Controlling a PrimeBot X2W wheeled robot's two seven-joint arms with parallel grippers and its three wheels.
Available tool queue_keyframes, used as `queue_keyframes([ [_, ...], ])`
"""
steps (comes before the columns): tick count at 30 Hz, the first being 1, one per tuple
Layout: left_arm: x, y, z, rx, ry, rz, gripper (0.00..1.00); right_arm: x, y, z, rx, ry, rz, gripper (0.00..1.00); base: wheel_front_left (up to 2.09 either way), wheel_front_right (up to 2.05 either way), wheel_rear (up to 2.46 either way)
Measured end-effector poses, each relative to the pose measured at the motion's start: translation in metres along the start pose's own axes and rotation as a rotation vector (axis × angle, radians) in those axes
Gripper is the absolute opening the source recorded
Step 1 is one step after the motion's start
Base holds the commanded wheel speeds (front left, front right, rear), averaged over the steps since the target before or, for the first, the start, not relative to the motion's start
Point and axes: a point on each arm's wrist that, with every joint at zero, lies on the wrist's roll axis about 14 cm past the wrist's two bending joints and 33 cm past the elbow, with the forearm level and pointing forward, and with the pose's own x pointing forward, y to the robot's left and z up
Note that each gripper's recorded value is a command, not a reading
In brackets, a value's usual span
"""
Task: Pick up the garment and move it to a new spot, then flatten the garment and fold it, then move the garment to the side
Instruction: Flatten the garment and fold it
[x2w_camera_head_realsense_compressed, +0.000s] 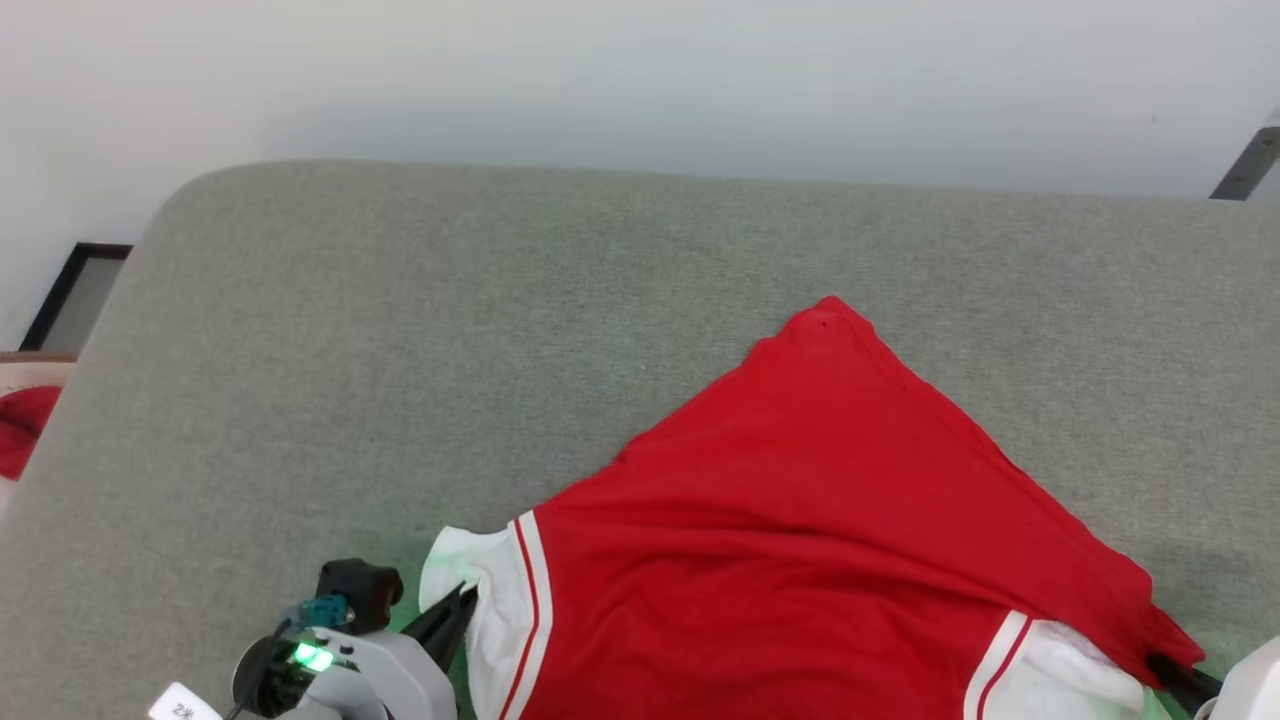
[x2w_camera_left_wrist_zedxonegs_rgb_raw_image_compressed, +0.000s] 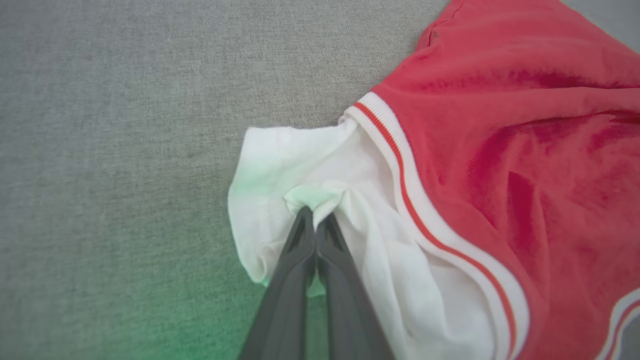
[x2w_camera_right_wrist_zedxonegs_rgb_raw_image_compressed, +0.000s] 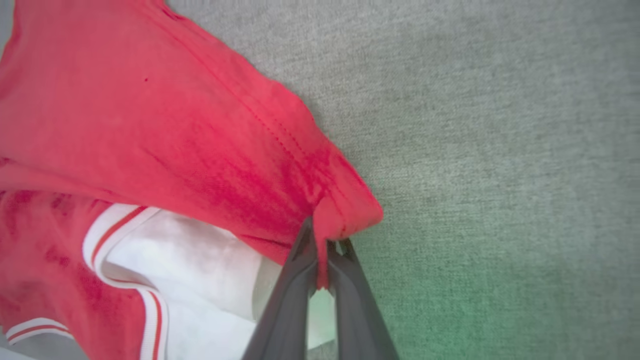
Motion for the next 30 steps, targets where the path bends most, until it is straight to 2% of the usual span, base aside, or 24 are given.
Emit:
queue_keyframes([
  [1, 0.001, 0.000, 0.000, 0.001, 0.001, -0.002, 0.00, 0.000, -0.001, 0.000, 0.000, -0.009, -0.006, 0.00, 0.00, 0.00, 0.00],
  [2, 0.001, -0.001, 0.000, 0.002, 0.001, -0.003, 0.00, 0.000, -0.002, 0.000, 0.003, -0.013, -0.008, 0.16, 0.00, 0.00, 0.00],
  [3, 0.002, -0.001, 0.000, 0.003, 0.002, -0.004, 0.00, 0.000, -0.003, -0.001, -0.006, -0.014, -0.016, 0.55, 0.00, 0.00, 0.00],
  [4, 0.002, -0.001, 0.001, 0.004, 0.001, -0.005, 0.00, 0.000, -0.004, -0.001, -0.017, -0.020, -0.022, 1.00, 0.00, 0.00, 0.00],
  [18, 0.004, -0.005, 0.000, 0.010, 0.002, -0.014, 0.00, -0.026, 0.000, 0.020, -0.129, -0.061, -0.032, 1.00, 0.00, 0.00, 0.00],
  [22, 0.003, -0.007, 0.000, 0.011, -0.002, -0.018, 0.00, -0.041, 0.016, 0.042, -0.175, -0.114, -0.005, 1.00, 0.00, 0.00, 0.00],
  [26, 0.000, -0.009, 0.000, 0.011, -0.003, -0.021, 0.00, -0.052, 0.046, 0.082, -0.248, -0.220, 0.046, 1.00, 0.00, 0.00, 0.00],
  [30, -0.003, -0.010, 0.001, 0.013, -0.006, -0.021, 0.00, -0.052, 0.082, 0.123, -0.383, -0.325, 0.089, 1.00, 0.00, 0.00, 0.00],
])
